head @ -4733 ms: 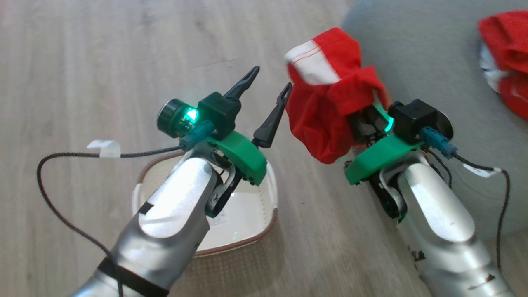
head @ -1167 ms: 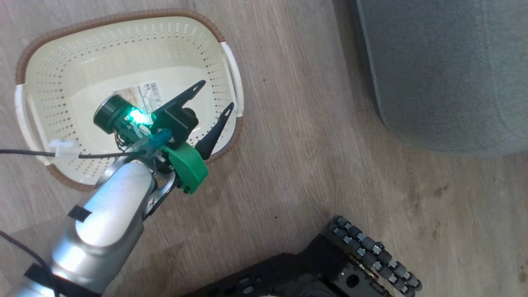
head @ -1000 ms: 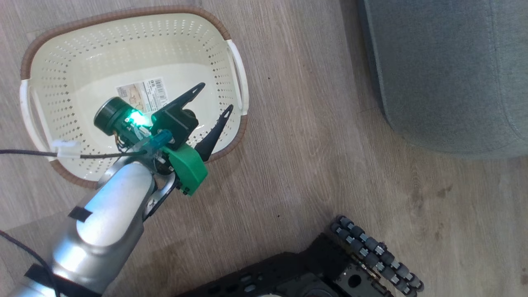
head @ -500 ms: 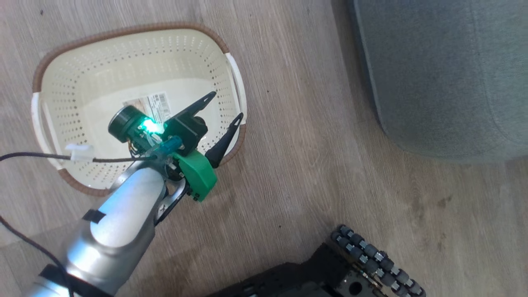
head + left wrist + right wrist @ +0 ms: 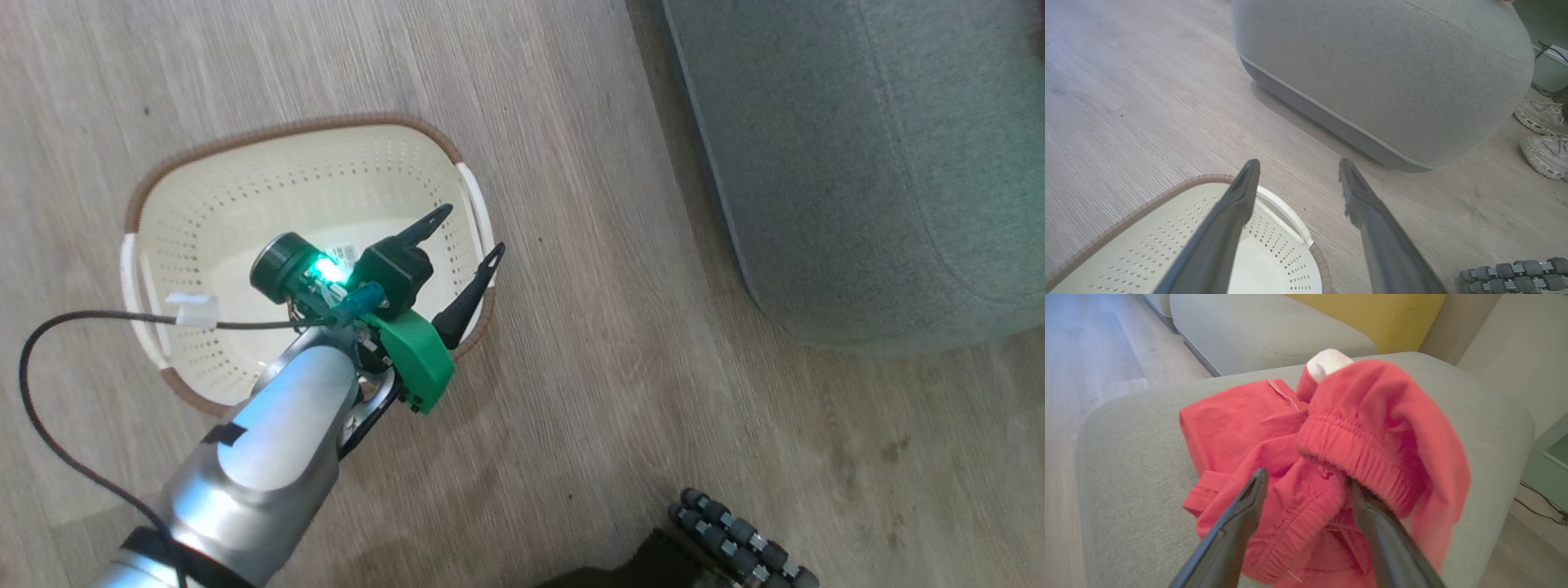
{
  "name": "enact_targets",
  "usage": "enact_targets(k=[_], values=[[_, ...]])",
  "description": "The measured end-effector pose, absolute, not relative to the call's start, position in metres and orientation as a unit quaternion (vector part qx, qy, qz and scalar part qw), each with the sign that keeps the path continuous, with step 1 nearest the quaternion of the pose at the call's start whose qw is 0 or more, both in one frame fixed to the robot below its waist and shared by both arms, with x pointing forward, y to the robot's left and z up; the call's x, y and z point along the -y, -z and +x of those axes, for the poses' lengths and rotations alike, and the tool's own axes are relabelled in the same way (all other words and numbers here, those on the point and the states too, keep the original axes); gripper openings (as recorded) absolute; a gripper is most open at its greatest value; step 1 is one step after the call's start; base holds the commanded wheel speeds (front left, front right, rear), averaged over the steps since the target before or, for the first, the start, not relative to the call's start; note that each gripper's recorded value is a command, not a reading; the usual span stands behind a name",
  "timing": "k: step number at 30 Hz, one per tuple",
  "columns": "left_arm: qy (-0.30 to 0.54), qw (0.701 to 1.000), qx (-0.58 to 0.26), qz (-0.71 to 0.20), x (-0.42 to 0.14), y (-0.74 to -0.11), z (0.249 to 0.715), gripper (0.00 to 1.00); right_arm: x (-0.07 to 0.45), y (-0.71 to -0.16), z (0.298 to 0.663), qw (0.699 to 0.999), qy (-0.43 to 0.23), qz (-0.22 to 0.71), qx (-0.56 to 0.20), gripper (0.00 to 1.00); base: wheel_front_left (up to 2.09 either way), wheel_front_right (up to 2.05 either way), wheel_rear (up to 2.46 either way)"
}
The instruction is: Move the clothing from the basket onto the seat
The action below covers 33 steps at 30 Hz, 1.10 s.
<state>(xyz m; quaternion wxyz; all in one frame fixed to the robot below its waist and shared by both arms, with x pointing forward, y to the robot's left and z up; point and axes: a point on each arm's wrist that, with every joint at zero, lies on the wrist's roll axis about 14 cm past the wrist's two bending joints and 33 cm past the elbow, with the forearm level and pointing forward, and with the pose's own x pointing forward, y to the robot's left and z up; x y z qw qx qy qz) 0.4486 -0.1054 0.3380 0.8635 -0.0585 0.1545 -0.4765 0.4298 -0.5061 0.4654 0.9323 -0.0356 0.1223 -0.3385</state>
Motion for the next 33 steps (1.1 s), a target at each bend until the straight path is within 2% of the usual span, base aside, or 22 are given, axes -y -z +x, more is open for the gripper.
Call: enact_targets(k=[15,17,21,33], values=[[0.395,0.906,-0.139,-0.066,0.065,-0.381,0.453,1.0,0.416,-0.454,0.432,0.971,0.218,-0.019,-0.095,1.0,0.0,0.0,0.0],[0.359,0.921,-0.135,-0.072,0.045,-0.388,0.457,1.0,0.384,-0.453,0.442,0.98,0.183,-0.007,-0.083,1.0,0.0,0.0,0.0],[0.318,0.936,-0.13,-0.076,0.021,-0.396,0.462,1.0,0.352,-0.457,0.454,0.987,0.146,0.005,-0.068,1.0,0.0,0.0,0.0],[0.129,0.983,-0.091,-0.088,-0.099,-0.424,0.464,1.0,0.252,-0.485,0.483,1.0,0.023,0.017,-0.009,1.0,0.0,0.0,0.0]])
